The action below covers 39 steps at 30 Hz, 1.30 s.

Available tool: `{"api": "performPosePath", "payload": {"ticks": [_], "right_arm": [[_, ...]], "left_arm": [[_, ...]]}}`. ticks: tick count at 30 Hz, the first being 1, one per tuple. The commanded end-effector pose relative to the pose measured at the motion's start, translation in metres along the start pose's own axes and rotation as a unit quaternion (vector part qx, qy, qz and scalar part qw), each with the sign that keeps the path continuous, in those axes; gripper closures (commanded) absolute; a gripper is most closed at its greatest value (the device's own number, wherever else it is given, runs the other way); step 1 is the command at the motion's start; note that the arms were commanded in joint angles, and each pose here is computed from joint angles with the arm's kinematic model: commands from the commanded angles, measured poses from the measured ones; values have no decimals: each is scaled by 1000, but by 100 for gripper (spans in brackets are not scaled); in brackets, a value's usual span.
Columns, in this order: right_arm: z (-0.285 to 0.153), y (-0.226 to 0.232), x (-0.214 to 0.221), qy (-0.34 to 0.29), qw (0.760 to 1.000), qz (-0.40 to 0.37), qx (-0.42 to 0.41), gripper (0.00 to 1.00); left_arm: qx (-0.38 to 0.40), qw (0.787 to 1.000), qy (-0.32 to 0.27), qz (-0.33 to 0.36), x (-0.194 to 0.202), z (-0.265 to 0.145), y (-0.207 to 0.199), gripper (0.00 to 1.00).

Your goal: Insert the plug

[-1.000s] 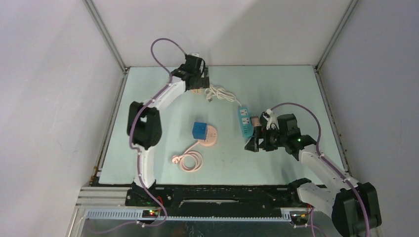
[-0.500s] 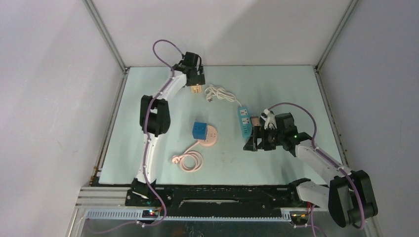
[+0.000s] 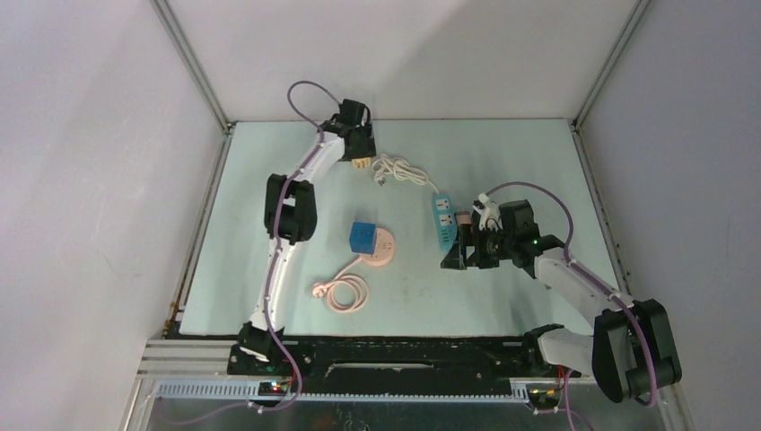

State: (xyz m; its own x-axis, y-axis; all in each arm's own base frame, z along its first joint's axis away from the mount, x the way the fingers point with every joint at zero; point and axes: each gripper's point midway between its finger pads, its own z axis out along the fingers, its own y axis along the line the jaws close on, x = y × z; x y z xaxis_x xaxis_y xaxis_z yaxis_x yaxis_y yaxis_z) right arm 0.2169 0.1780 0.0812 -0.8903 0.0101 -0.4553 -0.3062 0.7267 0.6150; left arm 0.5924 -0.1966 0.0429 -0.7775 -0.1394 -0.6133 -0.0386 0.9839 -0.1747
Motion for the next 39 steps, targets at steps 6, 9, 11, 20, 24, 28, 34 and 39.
{"api": "performPosePath", "payload": {"ticks": [6, 9, 11, 20, 24, 28, 34, 39], "right_arm": [[-8, 11, -21, -29, 999, -27, -14, 6], [-14, 14, -22, -35, 999, -30, -11, 6], [-18, 17, -23, -40, 999, -32, -11, 6], [-47, 43, -33, -74, 996, -53, -26, 6], [-58, 53, -30, -83, 994, -61, -39, 6], [-66, 64, -27, -87, 993, -63, -55, 5], [-71, 81, -20, -84, 992, -50, -80, 6], [-71, 104, -18, -80, 989, -43, -117, 5]], "left_arm": [[20, 997, -71, -34, -41, -47, 4, 68], [60, 992, -105, -25, -44, -76, -4, 71], [81, 988, -130, -23, -41, -101, -6, 72], [211, 948, -240, -10, 2, -258, -15, 76], [252, 936, -245, 8, 37, -310, -16, 77], [294, 929, -222, 36, 88, -344, -18, 78], [337, 909, -232, 72, 147, -378, -23, 81], [338, 902, -247, 109, 183, -381, -32, 83]]}}
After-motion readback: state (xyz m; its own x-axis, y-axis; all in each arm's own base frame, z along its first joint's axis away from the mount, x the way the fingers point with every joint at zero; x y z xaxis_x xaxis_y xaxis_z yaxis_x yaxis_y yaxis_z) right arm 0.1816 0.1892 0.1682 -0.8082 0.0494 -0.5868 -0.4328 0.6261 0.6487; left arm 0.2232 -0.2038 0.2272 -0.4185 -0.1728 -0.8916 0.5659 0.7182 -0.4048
